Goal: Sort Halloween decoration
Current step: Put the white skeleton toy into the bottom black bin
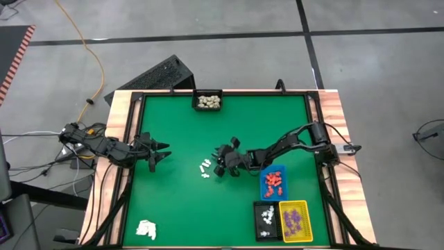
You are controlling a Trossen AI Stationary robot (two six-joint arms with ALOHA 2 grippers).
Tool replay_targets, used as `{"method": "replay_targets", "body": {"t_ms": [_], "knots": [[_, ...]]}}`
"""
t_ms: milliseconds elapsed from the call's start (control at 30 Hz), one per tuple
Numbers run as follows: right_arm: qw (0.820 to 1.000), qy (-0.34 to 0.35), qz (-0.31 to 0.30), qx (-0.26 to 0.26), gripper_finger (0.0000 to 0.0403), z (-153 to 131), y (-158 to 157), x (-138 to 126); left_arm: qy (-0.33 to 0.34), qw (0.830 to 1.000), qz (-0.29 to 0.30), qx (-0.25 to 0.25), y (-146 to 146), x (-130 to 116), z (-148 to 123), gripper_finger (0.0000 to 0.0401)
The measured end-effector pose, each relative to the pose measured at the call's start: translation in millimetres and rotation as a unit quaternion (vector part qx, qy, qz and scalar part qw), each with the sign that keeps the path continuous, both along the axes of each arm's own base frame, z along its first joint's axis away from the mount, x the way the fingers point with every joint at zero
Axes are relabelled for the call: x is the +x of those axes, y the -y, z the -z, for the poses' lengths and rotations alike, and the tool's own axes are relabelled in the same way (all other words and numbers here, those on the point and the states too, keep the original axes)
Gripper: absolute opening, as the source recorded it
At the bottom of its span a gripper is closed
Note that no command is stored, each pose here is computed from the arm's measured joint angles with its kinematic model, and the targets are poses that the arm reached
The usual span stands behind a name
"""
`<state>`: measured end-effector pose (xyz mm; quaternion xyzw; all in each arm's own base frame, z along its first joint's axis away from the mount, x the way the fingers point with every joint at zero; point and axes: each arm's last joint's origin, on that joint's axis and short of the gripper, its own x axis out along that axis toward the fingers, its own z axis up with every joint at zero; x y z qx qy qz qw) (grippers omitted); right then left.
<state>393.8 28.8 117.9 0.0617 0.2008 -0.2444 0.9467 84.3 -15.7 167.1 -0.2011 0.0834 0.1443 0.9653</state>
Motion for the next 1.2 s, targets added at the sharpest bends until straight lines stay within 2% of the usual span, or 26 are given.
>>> {"method": "replay_targets", "body": {"t_ms": [333, 433, 533, 733, 800, 933, 1100, 1200], "knots": [[1.000, -0.003, 0.004, 0.029, 0.0140, 30.6, -4.9, 3.2, 0.000, 1.000, 0.001, -0.001, 0.1, 0.0, 0.0, 0.0189], [1.000, -0.006, 0.020, 0.016, 0.0131, 32.4, -7.9, 2.0, 0.000, 1.000, 0.002, -0.002, 0.1, 0.0, 0.0, 0.0189], [1.000, -0.007, 0.025, 0.016, 0.0106, 33.0, -10.8, 1.0, 0.001, 1.000, 0.002, -0.003, 0.2, 0.0, -0.1, 0.0189], [1.000, -0.003, 0.024, 0.019, 0.0028, 29.0, -13.6, 0.1, 0.003, 1.000, 0.001, -0.011, 0.2, 0.1, 0.0, 0.0189], [1.000, 0.000, 0.019, 0.016, 0.0013, 22.7, -14.0, 0.0, 0.003, 1.000, 0.001, -0.011, 0.2, 0.1, 0.0, 0.0189], [1.000, 0.011, 0.010, 0.018, 0.0020, 3.0, -14.5, -2.1, 0.003, 1.000, 0.000, -0.014, 0.2, 0.1, 0.0, 0.0189], [0.998, 0.054, -0.018, 0.006, 0.0015, -45.6, -21.3, -8.0, 0.004, 1.000, 0.000, -0.016, 0.2, 0.1, 0.0, 0.0189], [0.997, 0.053, -0.060, 0.018, 0.0014, -70.5, -33.3, -18.7, 0.005, 1.000, -0.001, -0.019, 0.2, 0.1, 0.0, 0.0189]]}}
